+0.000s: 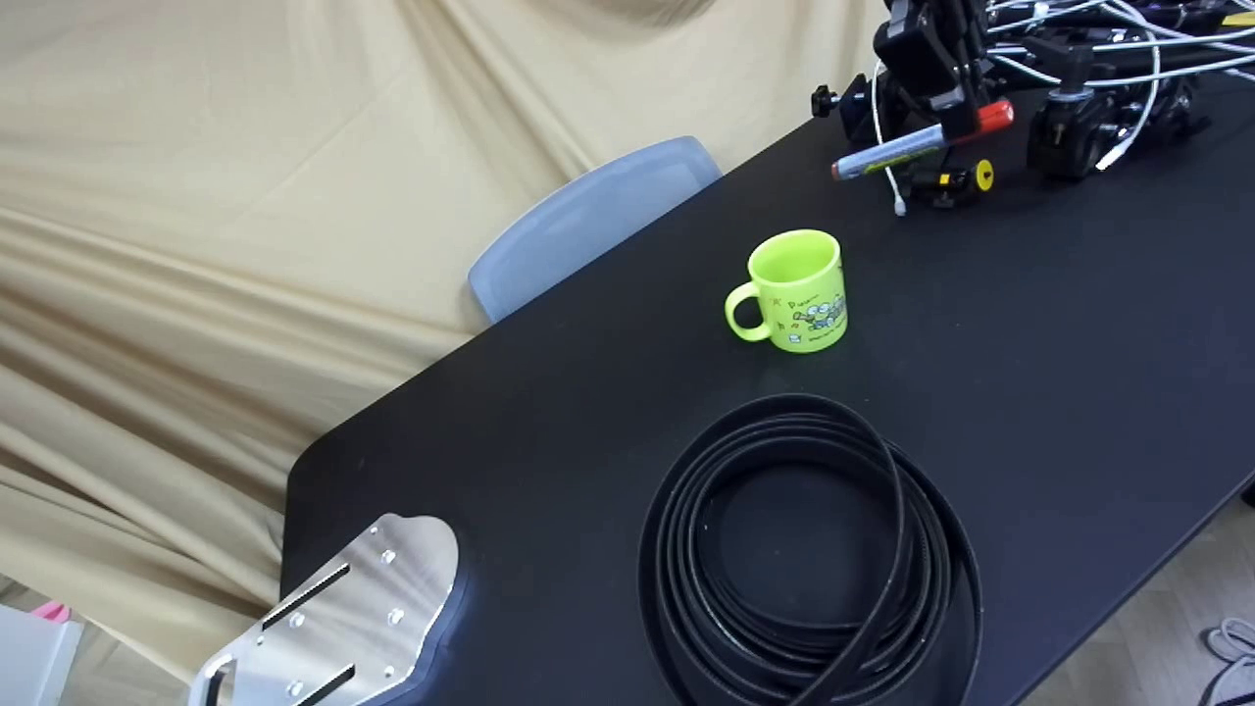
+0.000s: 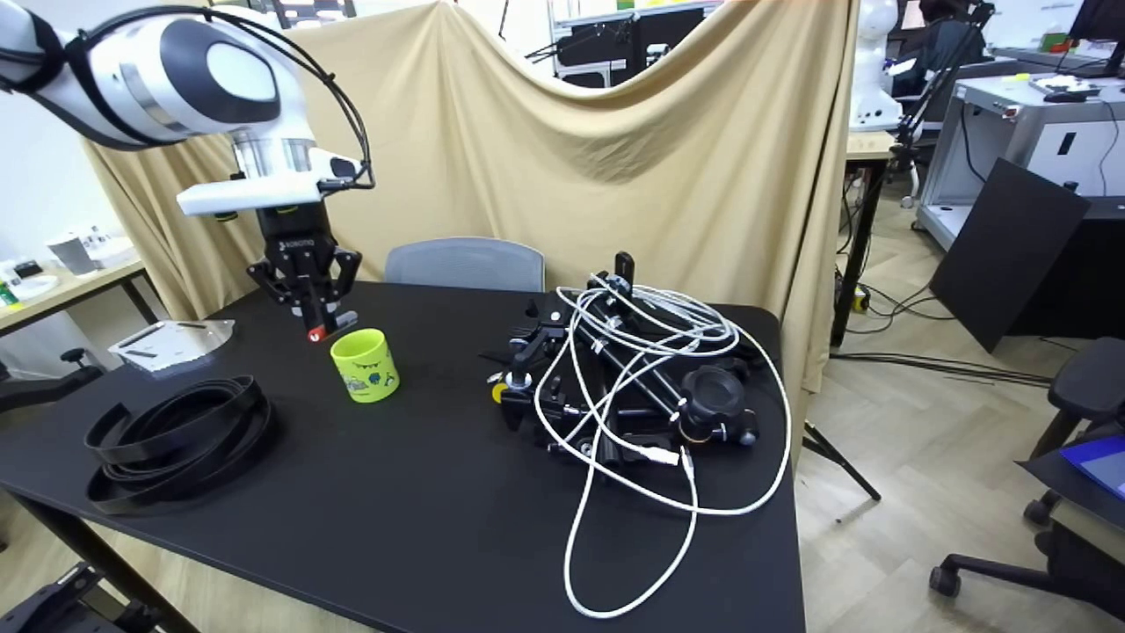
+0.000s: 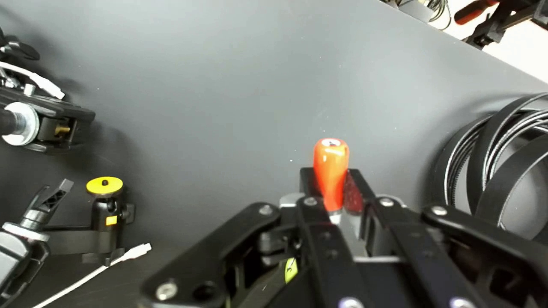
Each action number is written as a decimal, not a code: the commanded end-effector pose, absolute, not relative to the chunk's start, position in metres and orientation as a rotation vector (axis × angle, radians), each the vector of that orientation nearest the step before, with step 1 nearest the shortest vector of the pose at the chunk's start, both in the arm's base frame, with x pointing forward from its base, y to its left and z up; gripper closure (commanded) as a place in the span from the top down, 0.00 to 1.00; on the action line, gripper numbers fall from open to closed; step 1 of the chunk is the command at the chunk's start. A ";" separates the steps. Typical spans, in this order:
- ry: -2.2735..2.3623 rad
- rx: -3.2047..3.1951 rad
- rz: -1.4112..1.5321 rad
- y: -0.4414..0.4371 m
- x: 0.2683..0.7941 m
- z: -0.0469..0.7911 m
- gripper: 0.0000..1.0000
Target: Put the red and blue marker inside the yellow mug
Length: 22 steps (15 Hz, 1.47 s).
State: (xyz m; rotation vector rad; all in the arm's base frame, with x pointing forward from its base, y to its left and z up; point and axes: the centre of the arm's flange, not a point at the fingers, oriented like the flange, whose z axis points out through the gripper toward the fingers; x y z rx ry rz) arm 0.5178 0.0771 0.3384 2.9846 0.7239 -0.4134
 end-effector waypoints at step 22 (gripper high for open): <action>0.422 2.960 -0.934 0.108 0.573 0.308 0.05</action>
